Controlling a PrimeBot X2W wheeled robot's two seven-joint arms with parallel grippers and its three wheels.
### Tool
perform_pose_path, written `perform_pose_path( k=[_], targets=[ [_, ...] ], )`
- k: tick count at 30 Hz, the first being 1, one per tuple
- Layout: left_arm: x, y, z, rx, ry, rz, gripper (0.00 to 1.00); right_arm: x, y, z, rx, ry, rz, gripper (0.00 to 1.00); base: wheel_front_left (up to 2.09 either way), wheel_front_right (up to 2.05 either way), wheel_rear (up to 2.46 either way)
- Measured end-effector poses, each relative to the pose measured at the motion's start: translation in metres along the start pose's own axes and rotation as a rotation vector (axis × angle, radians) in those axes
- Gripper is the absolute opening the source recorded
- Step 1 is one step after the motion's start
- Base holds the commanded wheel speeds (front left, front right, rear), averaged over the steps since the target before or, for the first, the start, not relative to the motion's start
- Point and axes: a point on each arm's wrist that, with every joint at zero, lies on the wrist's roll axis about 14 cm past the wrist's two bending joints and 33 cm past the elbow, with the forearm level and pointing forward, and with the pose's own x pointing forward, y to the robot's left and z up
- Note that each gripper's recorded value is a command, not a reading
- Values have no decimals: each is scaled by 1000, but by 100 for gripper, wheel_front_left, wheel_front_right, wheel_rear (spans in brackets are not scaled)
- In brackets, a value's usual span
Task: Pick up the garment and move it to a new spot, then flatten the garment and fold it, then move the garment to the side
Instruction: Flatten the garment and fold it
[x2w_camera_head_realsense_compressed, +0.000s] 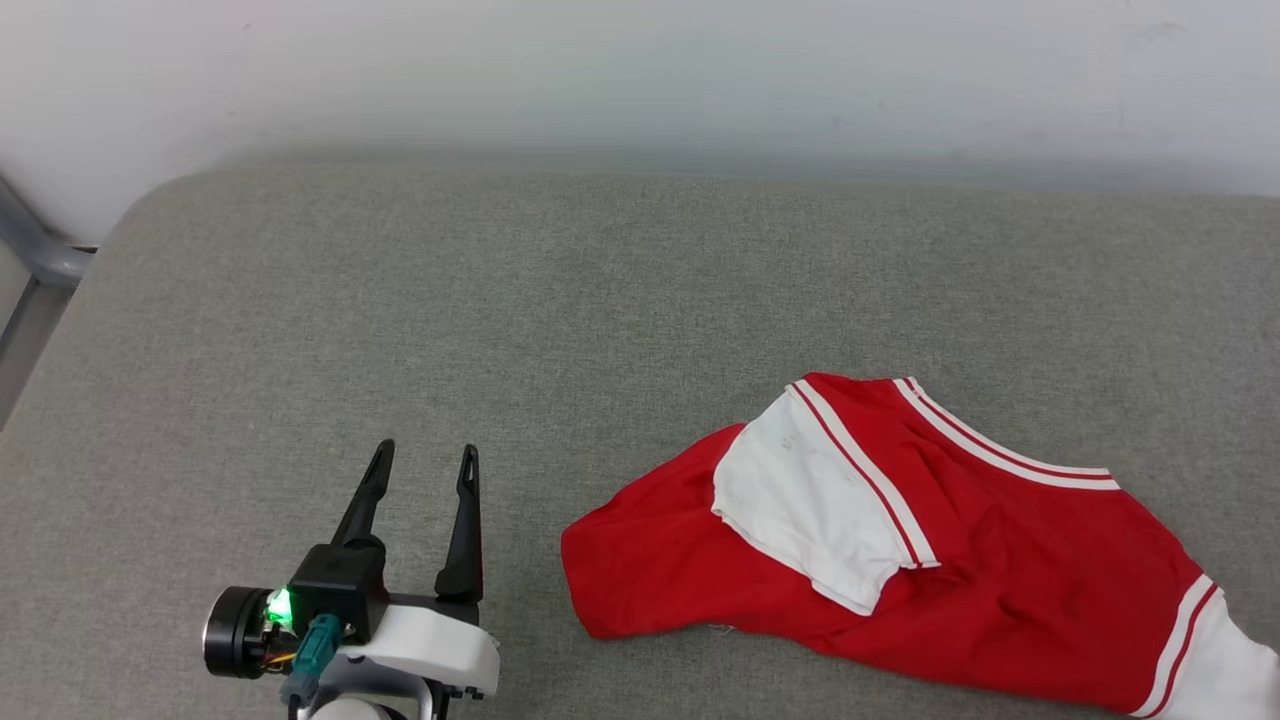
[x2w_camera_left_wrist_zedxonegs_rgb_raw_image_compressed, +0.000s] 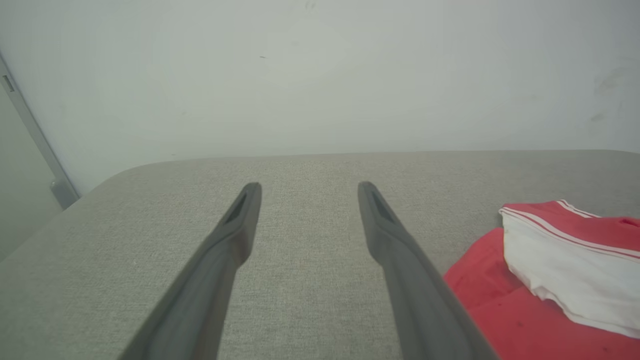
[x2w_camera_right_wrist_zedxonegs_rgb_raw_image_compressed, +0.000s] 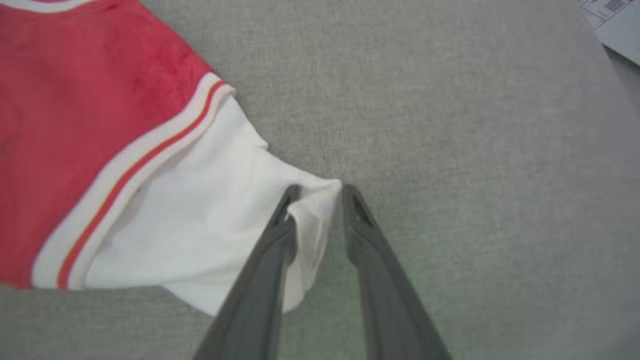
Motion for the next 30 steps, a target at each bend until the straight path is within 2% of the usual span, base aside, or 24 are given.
perform_pose_path(
  k=[5, 8, 13, 17, 22, 26, 30],
  targets=[
    [3, -3, 5, 10, -17, -28, 100, -5, 11, 71, -87, -274, 4, 100, 0, 0, 0],
    [12, -6, 15, 17, -48, -59, 100, -15, 32, 113, -101, -454, 35, 100, 0, 0, 0],
    [33, -14, 38, 46, -121, -134, 100, -35, 68, 155, -112, -664, 94, 100, 0, 0, 0],
    [56, -26, 53, 55, -161, -212, 100, -45, 99, 166, -101, -746, 161, 100, 0, 0, 0],
    [95, -49, 68, 86, -144, -324, 100, -50, 128, 165, -98, -765, 230, 100, 0, 0, 0],
    [119, -87, 64, 82, -41, -467, 100, -47, 134, 160, -116, -752, 244, 100, 0, 0, 0],
    [134, -122, 51, 61, 126, -606, 100, -40, 134, 156, -125, -739, 241, 100, 0, 0, 0]
  ],
)
